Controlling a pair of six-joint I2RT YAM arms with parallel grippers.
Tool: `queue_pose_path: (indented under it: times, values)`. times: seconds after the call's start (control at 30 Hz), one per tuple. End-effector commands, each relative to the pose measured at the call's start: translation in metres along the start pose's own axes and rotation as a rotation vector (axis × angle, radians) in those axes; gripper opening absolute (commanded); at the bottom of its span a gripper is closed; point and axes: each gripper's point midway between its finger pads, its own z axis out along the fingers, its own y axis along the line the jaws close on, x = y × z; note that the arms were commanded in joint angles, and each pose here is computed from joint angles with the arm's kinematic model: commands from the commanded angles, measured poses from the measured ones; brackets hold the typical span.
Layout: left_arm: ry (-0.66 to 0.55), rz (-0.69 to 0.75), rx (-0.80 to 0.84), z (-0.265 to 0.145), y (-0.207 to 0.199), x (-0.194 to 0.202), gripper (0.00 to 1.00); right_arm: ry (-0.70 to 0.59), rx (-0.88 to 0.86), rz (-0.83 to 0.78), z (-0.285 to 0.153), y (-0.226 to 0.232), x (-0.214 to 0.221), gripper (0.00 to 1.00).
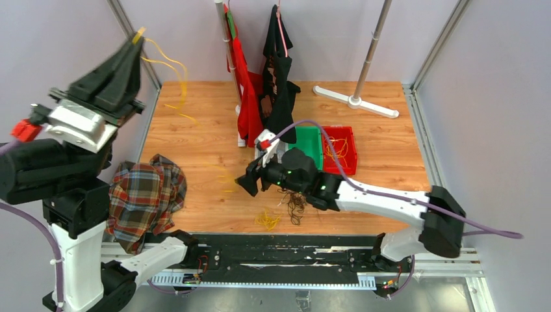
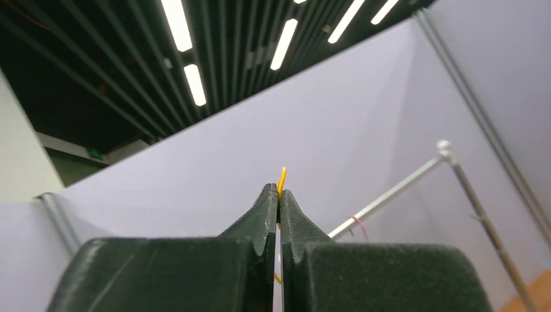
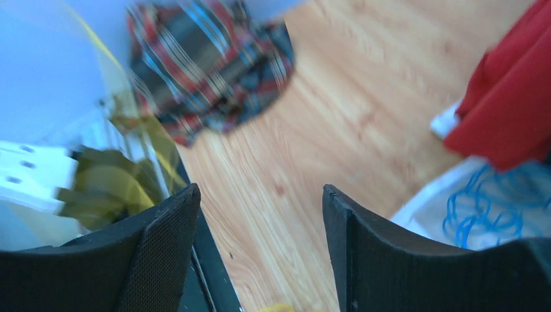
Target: Untangle the cables
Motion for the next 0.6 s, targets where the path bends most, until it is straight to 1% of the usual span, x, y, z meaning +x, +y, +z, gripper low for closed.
queue_pose_path:
  times: [0.0,0.1,0.23,0.27,0.43,0.57]
  values:
    - [0.057,-0.11,0.191,-0.017,-0.048,0.02,0.0,-0.126,-0.085,-0.058,-0.029,0.028,-0.059,0.69]
    - [0.083,-0.19,0.289,-0.022,-0.073,0.03,0.0,-0.202,-0.075,-0.07,-0.043,0.027,-0.079,0.69]
    - [0.092,-0.348,0.349,-0.019,-0.095,0.037,0.0,-0.227,-0.036,-0.064,-0.053,0.018,-0.089,0.57]
    - [0.098,-0.373,0.353,-0.017,-0.098,0.04,0.0,-0.231,-0.038,-0.059,-0.055,0.018,-0.09,0.56]
    - [0.14,-0.41,0.381,-0.012,-0.107,0.054,0.0,-0.231,-0.08,-0.053,-0.056,0.026,-0.093,0.62]
    - [0.134,-0.411,0.391,-0.012,-0.109,0.052,0.0,-0.229,-0.118,-0.047,-0.055,0.033,-0.093,0.65]
